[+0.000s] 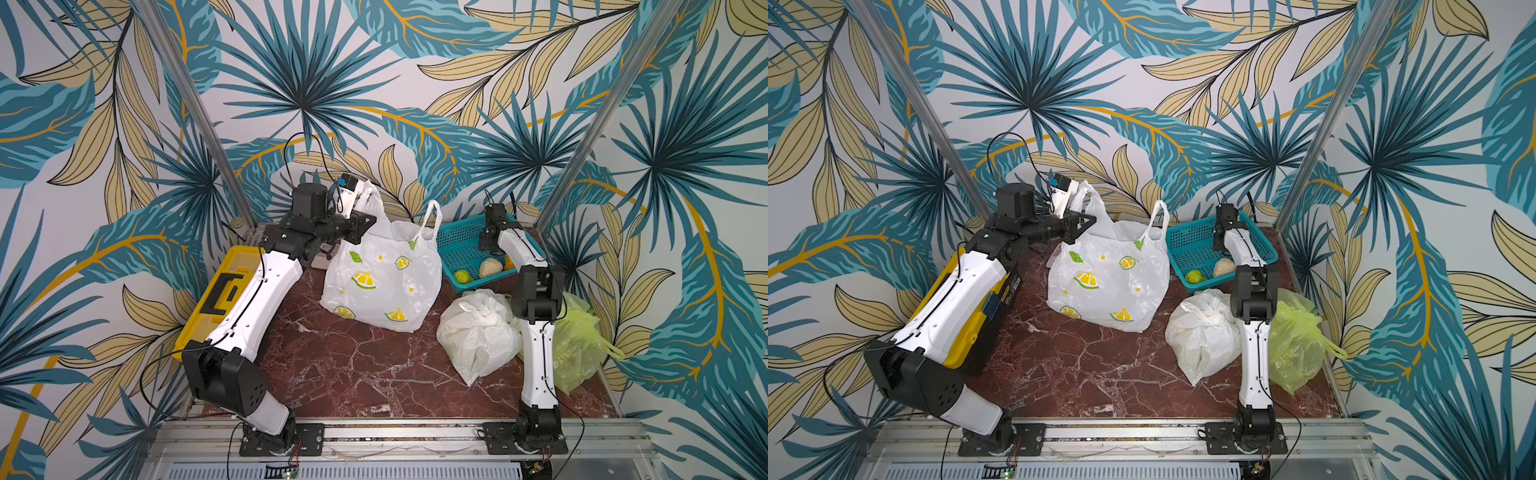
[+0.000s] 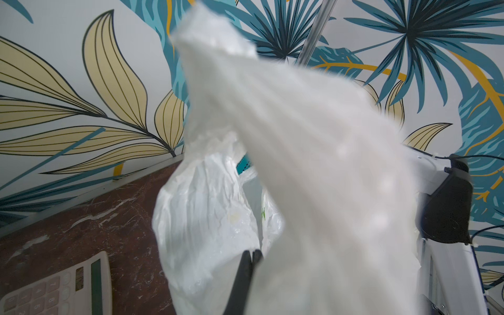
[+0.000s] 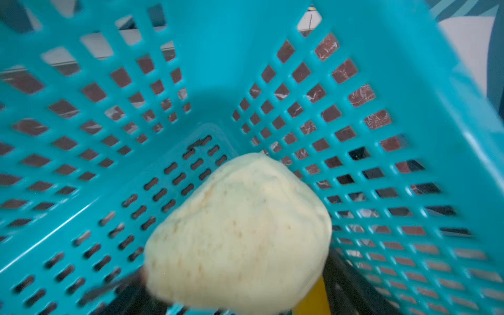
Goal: Place the pears into plastic bags & tie knots
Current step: Pick up the pear from the basket.
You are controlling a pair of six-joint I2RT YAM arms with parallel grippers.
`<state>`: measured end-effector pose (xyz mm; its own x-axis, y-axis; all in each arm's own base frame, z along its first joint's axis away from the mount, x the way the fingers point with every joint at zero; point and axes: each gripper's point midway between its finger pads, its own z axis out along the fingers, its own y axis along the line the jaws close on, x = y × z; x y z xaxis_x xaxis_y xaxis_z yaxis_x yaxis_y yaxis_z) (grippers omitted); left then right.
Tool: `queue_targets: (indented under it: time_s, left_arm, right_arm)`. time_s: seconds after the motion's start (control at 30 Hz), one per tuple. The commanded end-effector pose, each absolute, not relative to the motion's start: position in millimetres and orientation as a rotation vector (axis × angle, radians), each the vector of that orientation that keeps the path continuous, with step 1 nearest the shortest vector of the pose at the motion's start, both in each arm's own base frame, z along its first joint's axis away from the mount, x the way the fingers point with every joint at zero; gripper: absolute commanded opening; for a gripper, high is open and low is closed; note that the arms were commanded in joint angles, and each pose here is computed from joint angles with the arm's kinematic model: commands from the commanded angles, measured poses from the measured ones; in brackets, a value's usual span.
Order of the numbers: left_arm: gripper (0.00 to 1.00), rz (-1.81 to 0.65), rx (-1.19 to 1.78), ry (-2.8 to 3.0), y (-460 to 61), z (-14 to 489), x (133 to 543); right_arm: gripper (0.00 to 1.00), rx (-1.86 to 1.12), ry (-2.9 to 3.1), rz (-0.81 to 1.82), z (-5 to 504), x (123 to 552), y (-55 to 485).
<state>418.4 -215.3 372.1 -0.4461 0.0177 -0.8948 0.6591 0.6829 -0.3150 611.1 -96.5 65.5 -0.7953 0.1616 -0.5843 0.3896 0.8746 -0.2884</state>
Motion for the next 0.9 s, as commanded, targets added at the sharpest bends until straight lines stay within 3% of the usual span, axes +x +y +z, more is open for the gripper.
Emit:
queue_targets:
  time_s: [0.0, 0.1, 0.23, 0.33, 0.6, 0.87]
  left_arm:
    - [0.0, -0.814, 0.553, 1.874, -213.8, 381.1, 407.0]
    - [0.0, -0.814, 0.551, 1.883, -213.0, 376.7, 404.9]
    - [0.0, -0.824, 0.554, 1.894, -213.1, 371.7, 402.1]
    - [0.0, -0.839, 0.561, 1.908, -213.8, 364.6, 401.9]
    - [0.0, -0.925, 0.619, 1.912, -225.0, 355.9, 400.3]
    - [0.0, -0.904, 0.681, 1.912, -226.4, 343.6, 402.4]
  right_arm:
    - [0.84, 0.423, 2.523, -0.582, 55.8, 604.4, -107.6]
    - [0.78, 0.426, 2.522, -0.547, 49.1, 609.0, -106.4]
    - [0.48, 0.412, 2.491, -0.392, 68.5, 614.8, -91.8]
    - [0.36, 0.412, 2.402, -0.203, 105.9, 614.3, -71.2]
    - [0.25, 0.472, 2.273, 0.16, 179.8, 581.0, -26.5]
    - [0.24, 0.293, 2.19, 0.462, 258.7, 493.0, 68.6]
